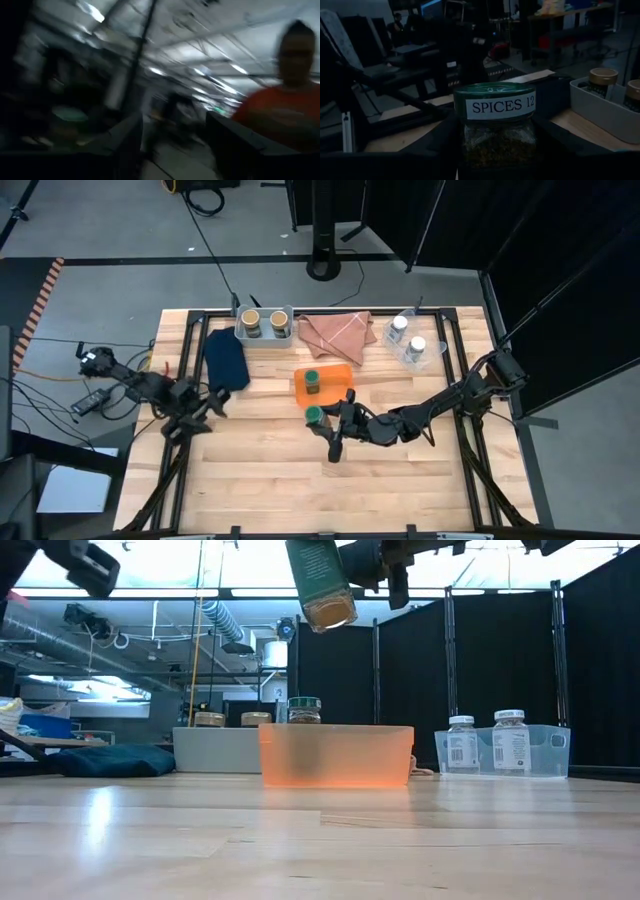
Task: Sort spices by type
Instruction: Put the green seasoning bottle into the orange bin
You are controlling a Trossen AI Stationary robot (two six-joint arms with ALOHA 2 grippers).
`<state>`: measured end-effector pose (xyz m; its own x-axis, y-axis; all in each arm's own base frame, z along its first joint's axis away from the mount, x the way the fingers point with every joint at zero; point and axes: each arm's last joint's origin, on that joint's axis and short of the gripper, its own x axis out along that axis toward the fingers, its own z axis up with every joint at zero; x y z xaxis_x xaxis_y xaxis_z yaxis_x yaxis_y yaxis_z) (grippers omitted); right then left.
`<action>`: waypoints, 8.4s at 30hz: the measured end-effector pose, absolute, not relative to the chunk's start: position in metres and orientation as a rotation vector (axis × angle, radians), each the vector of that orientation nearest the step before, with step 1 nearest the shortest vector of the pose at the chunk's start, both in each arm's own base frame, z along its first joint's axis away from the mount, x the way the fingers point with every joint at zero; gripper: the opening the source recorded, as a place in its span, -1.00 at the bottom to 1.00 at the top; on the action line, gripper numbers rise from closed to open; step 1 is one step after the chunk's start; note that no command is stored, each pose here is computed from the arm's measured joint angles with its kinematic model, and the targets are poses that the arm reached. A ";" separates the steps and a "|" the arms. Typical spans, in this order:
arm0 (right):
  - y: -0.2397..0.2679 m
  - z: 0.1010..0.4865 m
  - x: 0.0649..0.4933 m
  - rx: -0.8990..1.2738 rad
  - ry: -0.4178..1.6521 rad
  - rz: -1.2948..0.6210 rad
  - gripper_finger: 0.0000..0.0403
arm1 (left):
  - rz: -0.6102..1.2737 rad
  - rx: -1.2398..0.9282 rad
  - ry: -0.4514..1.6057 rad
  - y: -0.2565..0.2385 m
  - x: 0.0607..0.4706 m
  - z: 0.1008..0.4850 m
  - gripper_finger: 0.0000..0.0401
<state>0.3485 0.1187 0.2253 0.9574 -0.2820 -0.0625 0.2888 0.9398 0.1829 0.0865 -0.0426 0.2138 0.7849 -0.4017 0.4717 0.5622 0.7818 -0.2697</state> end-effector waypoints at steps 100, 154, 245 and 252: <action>0.112 0.074 0.319 0.329 0.013 -0.398 0.06 | -0.074 -0.177 -0.083 -0.015 0.096 0.174 0.11; 0.131 0.055 0.341 0.141 0.382 -0.309 0.35 | -0.074 -0.245 -0.025 -0.015 0.096 0.168 0.11; 0.081 0.156 0.456 0.033 1.006 -0.165 0.00 | -0.073 -0.217 -0.018 -0.015 0.096 0.168 0.11; 0.103 0.200 0.473 0.079 0.597 -0.230 0.00 | -0.079 -0.224 -0.018 -0.015 0.096 0.168 0.11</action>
